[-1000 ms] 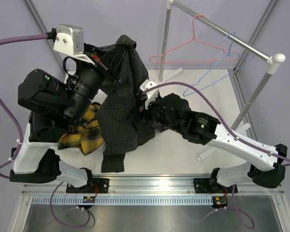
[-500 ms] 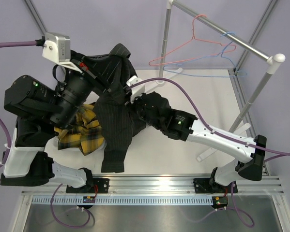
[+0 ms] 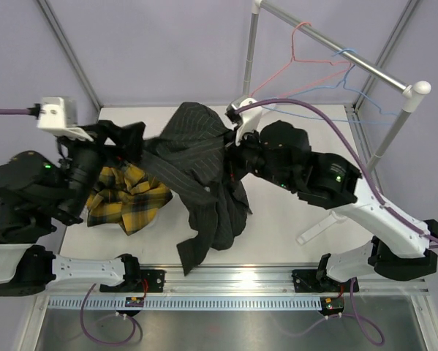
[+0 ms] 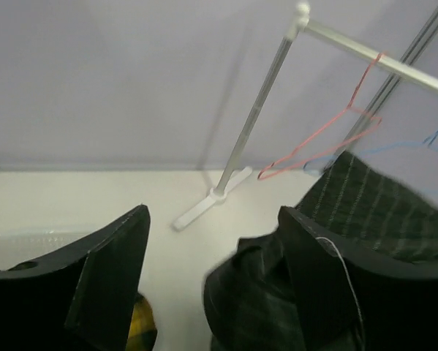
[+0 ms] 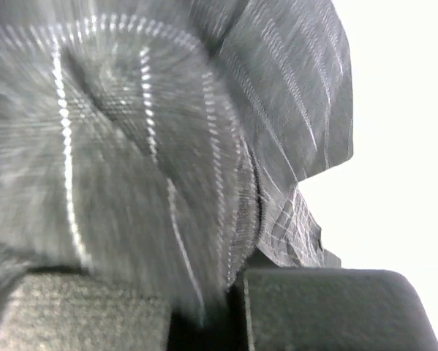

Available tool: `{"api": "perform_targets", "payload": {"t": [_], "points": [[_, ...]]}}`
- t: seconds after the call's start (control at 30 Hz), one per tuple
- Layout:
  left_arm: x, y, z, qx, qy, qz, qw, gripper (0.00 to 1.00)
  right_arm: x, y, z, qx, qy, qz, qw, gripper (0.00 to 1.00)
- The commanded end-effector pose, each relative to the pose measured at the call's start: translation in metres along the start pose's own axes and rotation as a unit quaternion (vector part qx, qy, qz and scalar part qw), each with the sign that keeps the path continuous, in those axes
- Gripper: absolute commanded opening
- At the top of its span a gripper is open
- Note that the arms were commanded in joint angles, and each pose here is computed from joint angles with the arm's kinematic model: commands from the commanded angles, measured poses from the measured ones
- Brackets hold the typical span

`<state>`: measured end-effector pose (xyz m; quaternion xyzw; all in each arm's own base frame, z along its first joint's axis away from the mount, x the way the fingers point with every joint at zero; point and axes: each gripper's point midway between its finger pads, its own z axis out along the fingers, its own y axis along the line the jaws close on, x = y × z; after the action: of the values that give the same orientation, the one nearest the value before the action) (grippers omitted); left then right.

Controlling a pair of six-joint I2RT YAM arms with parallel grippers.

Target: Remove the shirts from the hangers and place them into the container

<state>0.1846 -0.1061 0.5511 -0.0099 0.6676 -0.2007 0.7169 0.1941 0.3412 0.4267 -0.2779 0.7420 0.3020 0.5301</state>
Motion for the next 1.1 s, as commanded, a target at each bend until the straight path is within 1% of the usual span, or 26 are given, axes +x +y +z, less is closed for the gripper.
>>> {"api": "perform_targets", "payload": {"t": [0.0,0.03,0.07,0.1,0.17,0.2,0.27,0.33,0.4,0.43,0.47,0.5,0.53,0.57,0.6,0.67,0.7,0.73,0.77,0.8,0.83,0.87,0.9,0.97,1.0,1.07], "points": [[0.058,0.006,0.001,-0.036,0.071,0.043,0.996,0.77,-0.026,0.003,-0.031,-0.014,-0.011,0.018,1.0,0.0],[0.064,0.007,-0.001,-0.038,0.079,0.036,0.995,0.8,-0.027,0.001,-0.031,-0.007,-0.009,0.009,1.0,0.0],[0.067,0.011,-0.002,-0.047,0.083,0.037,0.995,0.87,-0.03,-0.001,-0.028,0.0,-0.009,0.005,1.0,0.0],[0.071,0.019,-0.005,-0.059,0.088,0.048,0.993,0.88,-0.027,-0.009,-0.027,0.023,-0.001,-0.001,1.0,0.0],[0.07,0.031,-0.009,-0.077,0.086,0.036,0.993,0.87,-0.022,-0.017,-0.023,0.048,0.008,-0.018,0.999,0.0],[0.07,0.035,-0.012,-0.082,0.086,0.037,0.992,0.88,-0.017,-0.027,-0.022,0.072,0.015,-0.024,0.997,0.0],[0.066,0.044,-0.017,-0.081,0.079,0.029,0.993,0.89,-0.001,-0.034,-0.019,0.087,0.038,-0.047,0.994,0.0],[0.058,0.038,-0.018,-0.05,0.071,0.021,0.996,0.9,0.01,-0.042,-0.018,0.102,0.052,-0.058,0.992,0.0],[0.044,0.033,-0.022,-0.013,0.053,-0.006,0.998,0.87,0.034,-0.05,-0.014,0.121,0.08,-0.071,0.987,0.0],[0.042,0.022,-0.024,0.029,0.052,0.004,0.998,0.86,0.049,-0.054,-0.013,0.125,0.095,-0.074,0.985,0.0],[0.038,0.015,-0.026,0.056,0.046,0.001,0.997,0.85,0.053,-0.054,-0.012,0.124,0.093,-0.072,0.985,0.0],[0.028,0.009,-0.028,0.083,0.027,-0.016,0.996,0.85,0.058,-0.053,-0.013,0.118,0.096,-0.07,0.986,0.0],[0.027,-0.012,-0.034,0.15,0.025,-0.004,0.988,0.85,0.059,-0.054,-0.017,0.116,0.091,-0.068,0.987,0.0],[0.025,-0.023,-0.038,0.185,0.02,-0.002,0.983,0.84,0.068,-0.054,-0.014,0.115,0.097,-0.068,0.986,0.0],[0.027,-0.042,-0.044,0.238,0.019,-0.004,0.971,0.83,0.069,-0.054,-0.016,0.112,0.098,-0.064,0.987,0.0],[0.036,-0.065,-0.051,0.296,0.025,0.011,0.955,0.8,0.066,-0.05,-0.016,0.108,0.102,-0.058,0.987,0.0],[0.041,-0.082,-0.059,0.343,0.031,0.014,0.939,0.79,0.062,-0.048,-0.016,0.103,0.101,-0.054,0.988,0.0],[0.059,-0.095,-0.059,0.364,0.047,0.031,0.93,0.74,0.064,-0.045,-0.008,0.102,0.109,-0.057,0.987,0.0],[0.068,-0.104,-0.062,0.383,0.057,0.036,0.921,0.73,0.051,-0.042,-0.01,0.1,0.101,-0.054,0.988,0.0],[0.075,-0.111,-0.063,0.395,0.063,0.036,0.916,0.72,0.045,-0.047,-0.009,0.118,0.098,-0.054,0.987,0.0],[0.094,-0.121,-0.067,0.417,0.083,0.04,0.904,0.71,0.05,-0.047,0.002,0.127,0.113,-0.06,0.984,0.0],[0.1,-0.127,-0.068,0.427,0.088,0.041,0.899,0.7,0.035,-0.047,-0.001,0.132,0.105,-0.06,0.984,0.0],[0.108,-0.13,-0.069,0.434,0.097,0.041,0.895,0.7,0.031,-0.049,0.002,0.142,0.106,-0.065,0.982,0.0],[0.122,-0.133,-0.068,0.437,0.111,0.053,0.891,0.69,0.025,-0.046,0.009,0.138,0.11,-0.069,0.982,0.0],[0.125,-0.129,-0.067,0.429,0.113,0.06,0.894,0.69,0.026,-0.041,0.011,0.124,0.113,-0.068,0.983,0.0],[0.119,-0.125,-0.07,0.434,0.103,0.065,0.892,0.69,0.028,-0.035,0.01,0.104,0.107,-0.063,0.987,0.0]]}}
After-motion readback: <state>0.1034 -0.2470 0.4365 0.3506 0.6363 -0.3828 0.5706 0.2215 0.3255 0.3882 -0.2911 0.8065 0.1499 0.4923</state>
